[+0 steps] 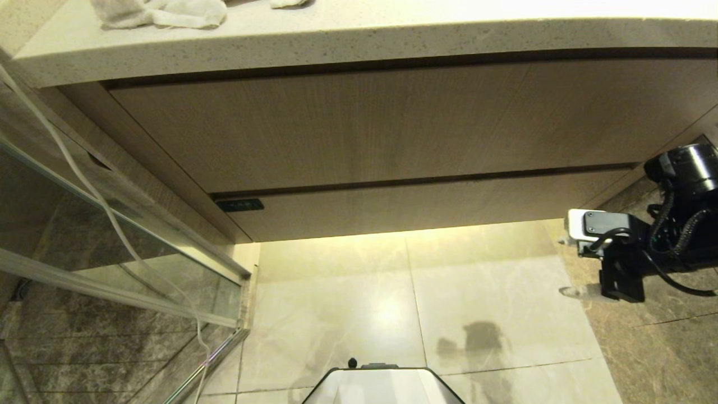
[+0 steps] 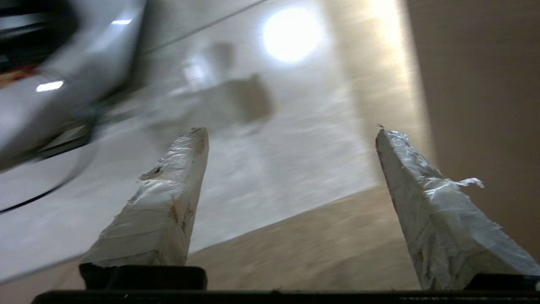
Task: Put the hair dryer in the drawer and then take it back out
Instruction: Pull open the drawer
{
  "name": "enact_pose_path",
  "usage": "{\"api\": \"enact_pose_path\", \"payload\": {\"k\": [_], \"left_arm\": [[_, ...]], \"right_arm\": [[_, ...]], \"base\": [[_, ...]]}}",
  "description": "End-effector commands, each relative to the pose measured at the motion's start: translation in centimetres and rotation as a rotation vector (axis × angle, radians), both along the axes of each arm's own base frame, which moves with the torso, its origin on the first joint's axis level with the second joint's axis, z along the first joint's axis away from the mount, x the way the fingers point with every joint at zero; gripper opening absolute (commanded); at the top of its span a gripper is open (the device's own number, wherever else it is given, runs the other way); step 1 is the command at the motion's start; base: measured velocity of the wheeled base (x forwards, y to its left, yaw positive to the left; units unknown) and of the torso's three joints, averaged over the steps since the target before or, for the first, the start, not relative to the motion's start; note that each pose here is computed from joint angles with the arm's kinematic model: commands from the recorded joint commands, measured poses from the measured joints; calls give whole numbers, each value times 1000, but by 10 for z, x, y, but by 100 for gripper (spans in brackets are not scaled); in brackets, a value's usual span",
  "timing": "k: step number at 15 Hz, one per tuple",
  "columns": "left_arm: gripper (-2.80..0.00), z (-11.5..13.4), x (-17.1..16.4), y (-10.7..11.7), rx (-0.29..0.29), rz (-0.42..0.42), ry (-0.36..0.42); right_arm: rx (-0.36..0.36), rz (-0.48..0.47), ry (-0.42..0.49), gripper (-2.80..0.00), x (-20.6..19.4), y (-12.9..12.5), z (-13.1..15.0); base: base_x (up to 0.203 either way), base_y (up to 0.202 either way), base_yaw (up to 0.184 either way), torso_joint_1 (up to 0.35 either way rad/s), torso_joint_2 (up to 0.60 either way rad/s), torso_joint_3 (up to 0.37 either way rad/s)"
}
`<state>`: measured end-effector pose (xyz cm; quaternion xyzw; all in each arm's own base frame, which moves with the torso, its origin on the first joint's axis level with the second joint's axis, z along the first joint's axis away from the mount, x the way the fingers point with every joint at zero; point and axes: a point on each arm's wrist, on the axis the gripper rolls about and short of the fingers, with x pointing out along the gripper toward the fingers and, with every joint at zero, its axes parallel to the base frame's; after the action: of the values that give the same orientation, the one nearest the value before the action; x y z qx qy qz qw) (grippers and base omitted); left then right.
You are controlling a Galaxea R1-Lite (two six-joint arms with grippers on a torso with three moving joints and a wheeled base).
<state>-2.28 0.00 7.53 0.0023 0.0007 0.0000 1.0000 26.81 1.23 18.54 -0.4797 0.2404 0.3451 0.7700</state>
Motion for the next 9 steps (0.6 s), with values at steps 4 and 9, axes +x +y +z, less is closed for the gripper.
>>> {"api": "enact_pose_path", "payload": {"k": [4, 9], "left_arm": [[-280, 0, 0, 0, 0, 0, 2], [-280, 0, 0, 0, 0, 0, 0]], "right_arm": [[17, -42, -361, 0, 52, 4, -29], [189, -13, -544, 0, 74, 13, -28]], "base": [[0, 0, 0, 0, 0, 0], [0, 0, 0, 0, 0, 0]]}}
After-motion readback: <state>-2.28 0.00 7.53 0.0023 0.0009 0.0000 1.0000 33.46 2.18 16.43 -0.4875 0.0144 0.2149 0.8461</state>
